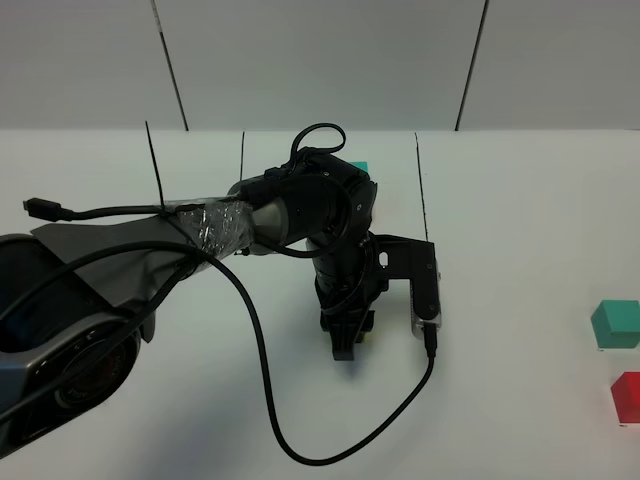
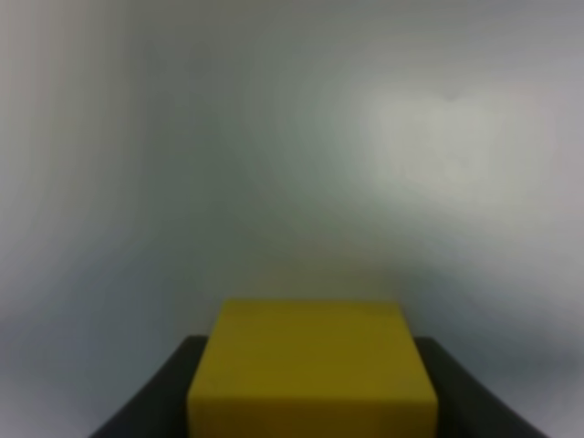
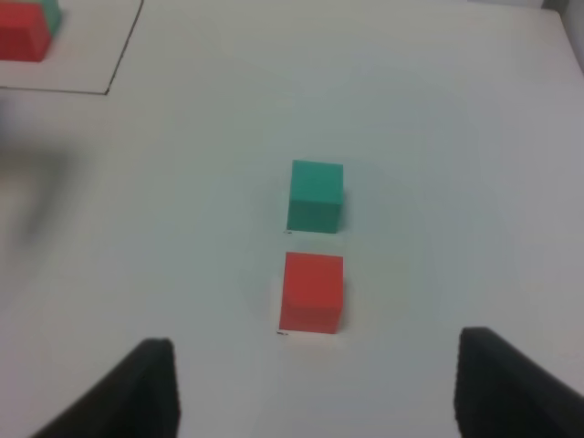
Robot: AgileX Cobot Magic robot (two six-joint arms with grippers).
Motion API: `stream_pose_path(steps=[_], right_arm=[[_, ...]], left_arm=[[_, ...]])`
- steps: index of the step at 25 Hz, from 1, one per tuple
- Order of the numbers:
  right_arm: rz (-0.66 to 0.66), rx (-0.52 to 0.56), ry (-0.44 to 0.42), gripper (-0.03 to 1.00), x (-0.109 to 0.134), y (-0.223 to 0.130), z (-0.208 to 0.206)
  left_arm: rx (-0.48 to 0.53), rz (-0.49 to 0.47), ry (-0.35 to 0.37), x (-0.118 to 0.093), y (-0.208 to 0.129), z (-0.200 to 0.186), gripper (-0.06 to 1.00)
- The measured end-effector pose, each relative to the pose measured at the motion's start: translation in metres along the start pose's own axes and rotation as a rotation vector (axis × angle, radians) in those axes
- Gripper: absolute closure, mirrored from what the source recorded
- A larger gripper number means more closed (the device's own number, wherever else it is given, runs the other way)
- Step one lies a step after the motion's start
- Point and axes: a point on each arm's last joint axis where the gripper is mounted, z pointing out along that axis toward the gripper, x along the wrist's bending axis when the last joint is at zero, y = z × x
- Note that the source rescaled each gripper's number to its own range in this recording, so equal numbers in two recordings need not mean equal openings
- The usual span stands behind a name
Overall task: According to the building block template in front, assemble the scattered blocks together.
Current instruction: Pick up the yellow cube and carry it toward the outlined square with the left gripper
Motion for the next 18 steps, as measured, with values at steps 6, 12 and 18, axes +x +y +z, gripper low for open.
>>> stream_pose_path(steps=[6,12,18], right_arm=[[0.000,0.000,0.000,0.49,0.000,0.000,0.000],[0.000,0.000,0.000,0.49,0.000,0.000,0.000],[0.000,0.000,0.000,0.49,0.000,0.000,0.000]], left_arm=[[0.004,-0.024,-0.006,0.000,0.000,0.001,0.78],[0.030,-0.133,-0.037,-0.003,-0.002,0.001,0.28],[0.024,-0.259,-0.015,0.000,0.004,-0.053,-0.02]])
